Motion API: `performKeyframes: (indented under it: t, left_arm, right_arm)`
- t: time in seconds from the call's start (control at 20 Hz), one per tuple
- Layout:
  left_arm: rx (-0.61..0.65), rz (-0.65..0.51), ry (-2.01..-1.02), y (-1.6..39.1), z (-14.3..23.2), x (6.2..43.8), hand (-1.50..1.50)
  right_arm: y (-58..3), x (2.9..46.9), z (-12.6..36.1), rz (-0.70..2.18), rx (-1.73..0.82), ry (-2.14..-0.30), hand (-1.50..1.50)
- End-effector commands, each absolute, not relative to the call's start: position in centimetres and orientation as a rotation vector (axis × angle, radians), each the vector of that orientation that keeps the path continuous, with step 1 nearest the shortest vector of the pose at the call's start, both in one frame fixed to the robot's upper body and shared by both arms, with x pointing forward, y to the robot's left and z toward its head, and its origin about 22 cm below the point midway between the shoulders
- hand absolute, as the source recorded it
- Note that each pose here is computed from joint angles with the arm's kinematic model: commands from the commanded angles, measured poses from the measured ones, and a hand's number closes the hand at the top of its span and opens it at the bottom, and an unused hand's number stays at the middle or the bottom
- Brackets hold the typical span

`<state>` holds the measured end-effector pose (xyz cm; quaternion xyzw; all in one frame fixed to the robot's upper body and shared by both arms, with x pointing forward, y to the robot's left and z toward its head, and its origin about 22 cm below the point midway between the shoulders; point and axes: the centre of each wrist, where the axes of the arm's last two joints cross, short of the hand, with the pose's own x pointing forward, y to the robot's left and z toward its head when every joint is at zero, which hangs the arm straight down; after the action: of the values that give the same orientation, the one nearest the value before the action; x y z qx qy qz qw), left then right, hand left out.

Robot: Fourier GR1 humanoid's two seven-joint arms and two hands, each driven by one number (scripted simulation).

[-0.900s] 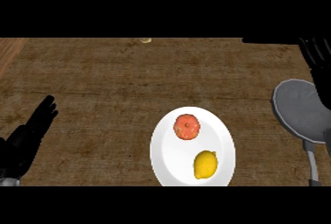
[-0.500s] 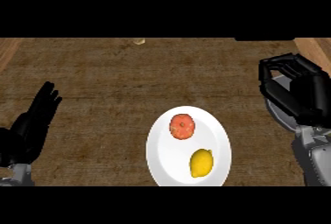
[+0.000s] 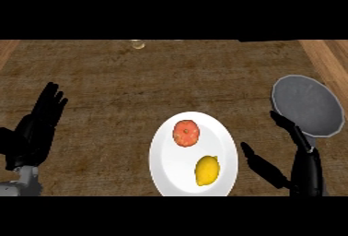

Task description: Pick the squash from the plate and place it in the pan

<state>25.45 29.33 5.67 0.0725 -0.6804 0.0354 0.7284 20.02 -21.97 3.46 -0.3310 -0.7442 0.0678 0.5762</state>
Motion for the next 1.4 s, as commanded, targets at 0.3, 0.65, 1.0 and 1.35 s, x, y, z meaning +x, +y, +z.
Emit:
performKeyframes:
  t: [0.3, 0.65, 1.0, 1.35]
  left_arm:
    - [0.089, 0.044, -1.516, 27.7, 5.9, 26.7, 0.00]
    - [0.090, 0.031, -1.524, 25.8, 5.3, 27.9, 0.00]
    - [0.099, 0.020, -1.535, 25.9, 6.4, 27.7, 0.00]
    - [0.091, 0.059, -1.516, 26.7, 5.7, 27.4, 0.00]
  right_arm:
    - [-18.5, 16.5, 9.6, 0.439, -0.986, -1.571, -1.50]
    - [-15.6, 20.4, 12.6, 0.734, -1.033, -1.302, -1.50]
    - [-11.3, 24.5, 11.4, 0.958, -0.840, -0.947, -1.50]
    - [-6.7, 23.4, 12.1, 1.066, -0.844, -0.880, -1.50]
